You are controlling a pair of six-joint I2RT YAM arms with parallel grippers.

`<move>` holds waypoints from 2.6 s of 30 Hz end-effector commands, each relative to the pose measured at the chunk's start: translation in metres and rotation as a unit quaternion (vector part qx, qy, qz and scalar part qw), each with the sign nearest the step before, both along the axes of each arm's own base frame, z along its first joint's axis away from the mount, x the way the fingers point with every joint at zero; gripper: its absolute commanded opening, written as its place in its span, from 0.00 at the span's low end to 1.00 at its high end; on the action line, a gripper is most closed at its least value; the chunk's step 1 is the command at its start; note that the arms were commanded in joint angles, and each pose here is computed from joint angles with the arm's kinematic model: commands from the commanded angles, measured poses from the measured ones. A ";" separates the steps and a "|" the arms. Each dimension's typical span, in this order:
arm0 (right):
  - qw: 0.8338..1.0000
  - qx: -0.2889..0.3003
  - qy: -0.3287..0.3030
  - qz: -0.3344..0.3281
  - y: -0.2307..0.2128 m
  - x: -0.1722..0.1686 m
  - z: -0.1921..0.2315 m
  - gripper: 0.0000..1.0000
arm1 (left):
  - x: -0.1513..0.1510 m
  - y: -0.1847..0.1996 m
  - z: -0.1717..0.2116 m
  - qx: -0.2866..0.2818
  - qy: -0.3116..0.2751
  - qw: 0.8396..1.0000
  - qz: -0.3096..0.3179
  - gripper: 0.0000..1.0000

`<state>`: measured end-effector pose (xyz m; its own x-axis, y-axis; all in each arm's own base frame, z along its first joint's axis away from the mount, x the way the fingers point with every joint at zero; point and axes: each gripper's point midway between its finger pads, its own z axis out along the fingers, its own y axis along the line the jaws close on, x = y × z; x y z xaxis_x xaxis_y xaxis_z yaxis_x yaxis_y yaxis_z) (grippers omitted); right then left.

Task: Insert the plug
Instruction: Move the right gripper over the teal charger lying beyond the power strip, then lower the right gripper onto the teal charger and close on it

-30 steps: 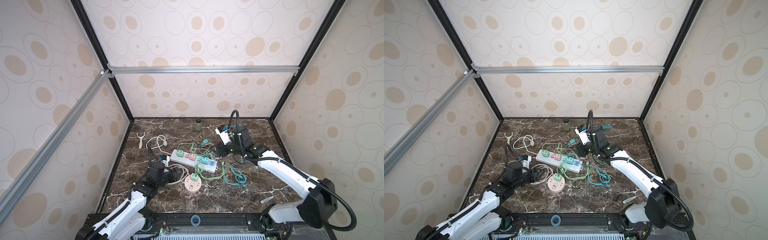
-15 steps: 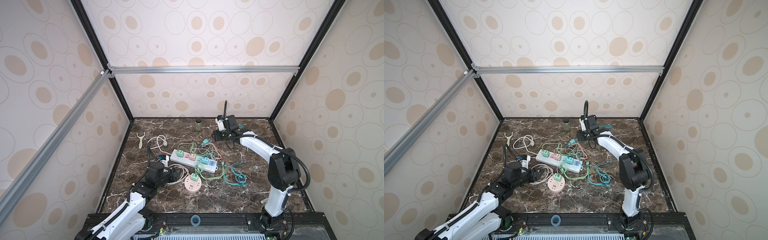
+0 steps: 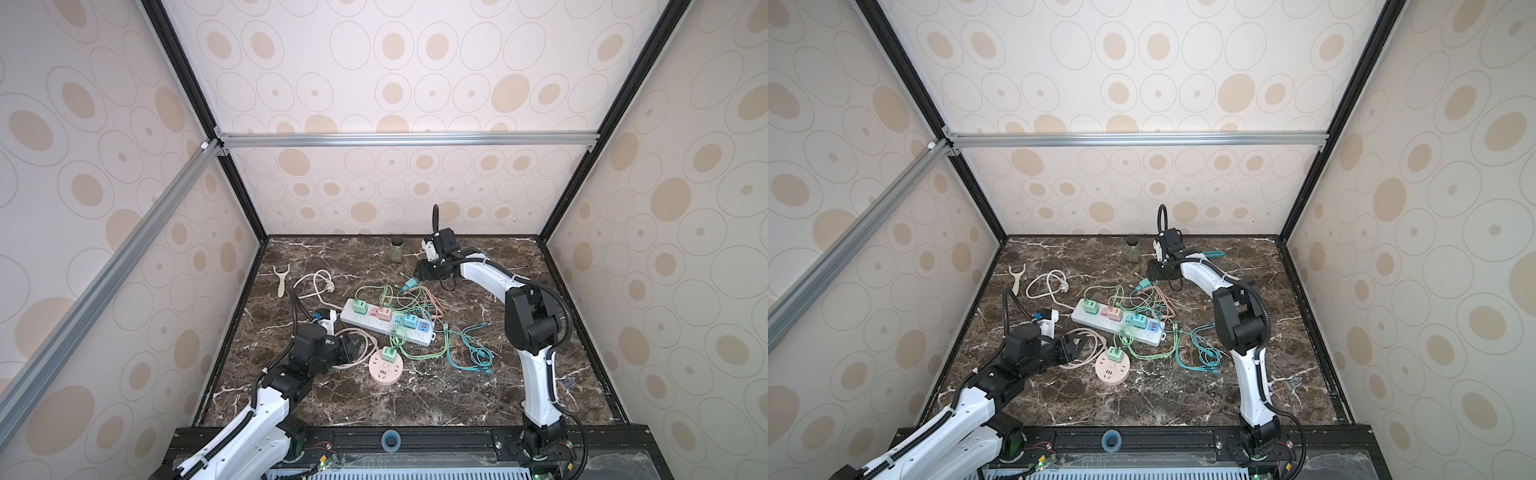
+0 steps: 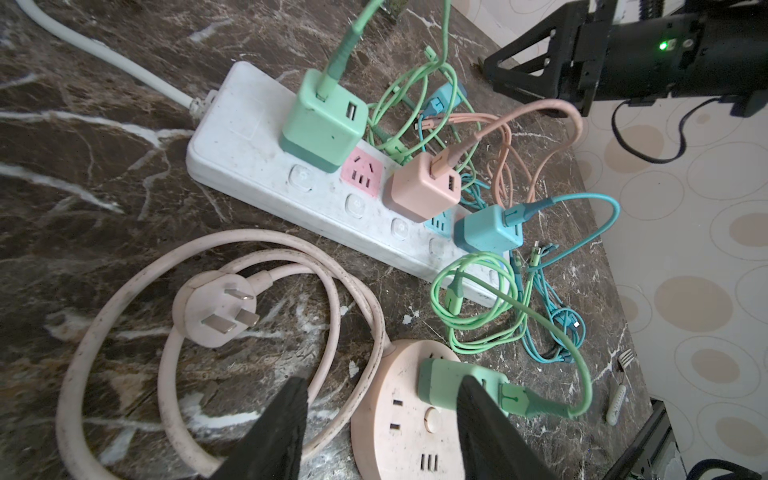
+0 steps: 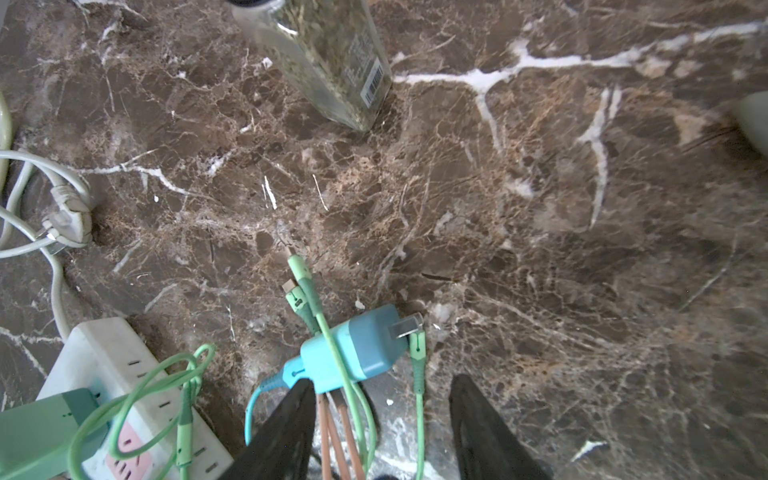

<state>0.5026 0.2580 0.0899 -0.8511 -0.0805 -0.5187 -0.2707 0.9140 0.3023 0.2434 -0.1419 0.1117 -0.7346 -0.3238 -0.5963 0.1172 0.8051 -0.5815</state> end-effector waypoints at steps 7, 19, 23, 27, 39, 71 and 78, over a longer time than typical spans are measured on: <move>0.998 -0.004 0.035 -0.053 -0.003 0.013 -0.025 0.56 | 0.002 0.002 0.006 0.002 -0.013 1.000 0.002 0.58; 0.997 0.005 0.069 -0.045 0.007 -0.004 -0.040 0.58 | 0.001 0.003 0.002 0.001 -0.015 1.000 0.003 0.58; 0.997 0.004 0.070 -0.045 0.011 -0.006 -0.041 0.58 | 0.001 0.002 0.002 0.002 -0.015 1.000 0.001 0.58; 0.996 -0.005 0.075 -0.042 0.018 -0.006 -0.045 0.58 | 0.002 0.002 0.002 0.003 -0.016 1.000 -0.001 0.58; 0.995 -0.026 0.088 -0.046 0.027 -0.023 -0.053 0.58 | 0.000 0.004 0.002 0.009 -0.020 1.000 0.000 0.58; 0.996 -0.061 0.047 0.052 0.037 -0.016 -0.007 0.52 | 0.002 0.001 0.001 0.007 -0.020 1.000 -0.007 0.58; 0.993 -0.080 0.076 0.044 0.035 -0.027 -0.018 0.54 | 0.001 0.001 0.000 0.009 -0.020 1.000 -0.008 0.58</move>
<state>0.4925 0.2954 0.0829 -0.8855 -0.1939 -0.4223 -0.3142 0.9194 0.2366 0.2421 -0.1408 0.1071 -0.7321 -0.3102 -0.6064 0.1287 0.8113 -0.5703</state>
